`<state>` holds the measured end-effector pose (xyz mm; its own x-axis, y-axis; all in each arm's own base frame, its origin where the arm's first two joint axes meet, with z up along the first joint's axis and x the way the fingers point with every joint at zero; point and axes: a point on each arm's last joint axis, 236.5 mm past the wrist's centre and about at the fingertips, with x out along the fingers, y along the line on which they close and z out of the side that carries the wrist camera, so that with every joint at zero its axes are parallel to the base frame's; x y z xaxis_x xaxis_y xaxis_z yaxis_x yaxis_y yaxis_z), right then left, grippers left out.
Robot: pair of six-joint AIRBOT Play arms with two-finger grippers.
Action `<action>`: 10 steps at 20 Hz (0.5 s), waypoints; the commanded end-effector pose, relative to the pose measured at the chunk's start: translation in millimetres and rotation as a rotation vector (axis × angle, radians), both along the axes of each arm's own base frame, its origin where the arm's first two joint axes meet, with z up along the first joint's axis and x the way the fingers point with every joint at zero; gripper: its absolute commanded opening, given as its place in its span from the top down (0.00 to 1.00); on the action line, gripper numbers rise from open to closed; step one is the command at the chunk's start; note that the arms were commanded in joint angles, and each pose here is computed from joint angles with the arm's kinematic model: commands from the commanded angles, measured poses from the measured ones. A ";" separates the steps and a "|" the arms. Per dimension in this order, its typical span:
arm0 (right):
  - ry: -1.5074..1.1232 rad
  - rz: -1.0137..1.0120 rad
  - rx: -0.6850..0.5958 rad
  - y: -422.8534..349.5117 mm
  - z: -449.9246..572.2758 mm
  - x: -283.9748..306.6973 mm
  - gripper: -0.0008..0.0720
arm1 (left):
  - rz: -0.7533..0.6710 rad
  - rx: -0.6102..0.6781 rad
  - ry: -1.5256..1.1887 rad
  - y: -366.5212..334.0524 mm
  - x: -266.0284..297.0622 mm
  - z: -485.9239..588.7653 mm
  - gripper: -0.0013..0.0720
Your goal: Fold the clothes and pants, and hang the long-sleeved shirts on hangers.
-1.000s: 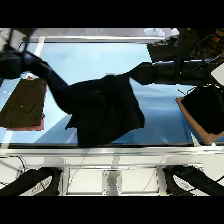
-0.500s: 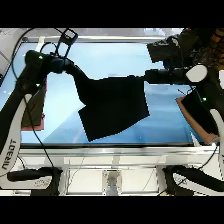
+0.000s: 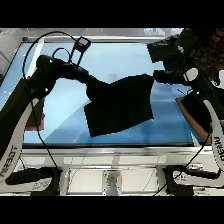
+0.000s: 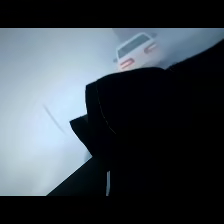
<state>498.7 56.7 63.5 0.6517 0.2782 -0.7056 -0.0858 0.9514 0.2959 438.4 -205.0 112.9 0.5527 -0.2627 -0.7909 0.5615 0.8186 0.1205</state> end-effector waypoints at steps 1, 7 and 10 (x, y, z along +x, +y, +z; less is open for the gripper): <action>0.110 0.061 -0.027 -13.3 -21.0 -22.2 0.98 | 0.000 0.040 0.075 -0.4 -52.6 -8.4 0.98; 0.359 0.195 -0.005 2.2 -51.2 -83.4 0.98 | 0.038 0.017 0.233 20.8 -136.0 -50.9 0.98; 0.463 0.214 -0.022 -0.8 -73.6 -113.6 0.98 | 0.047 -0.003 0.252 21.3 -166.0 -57.4 0.98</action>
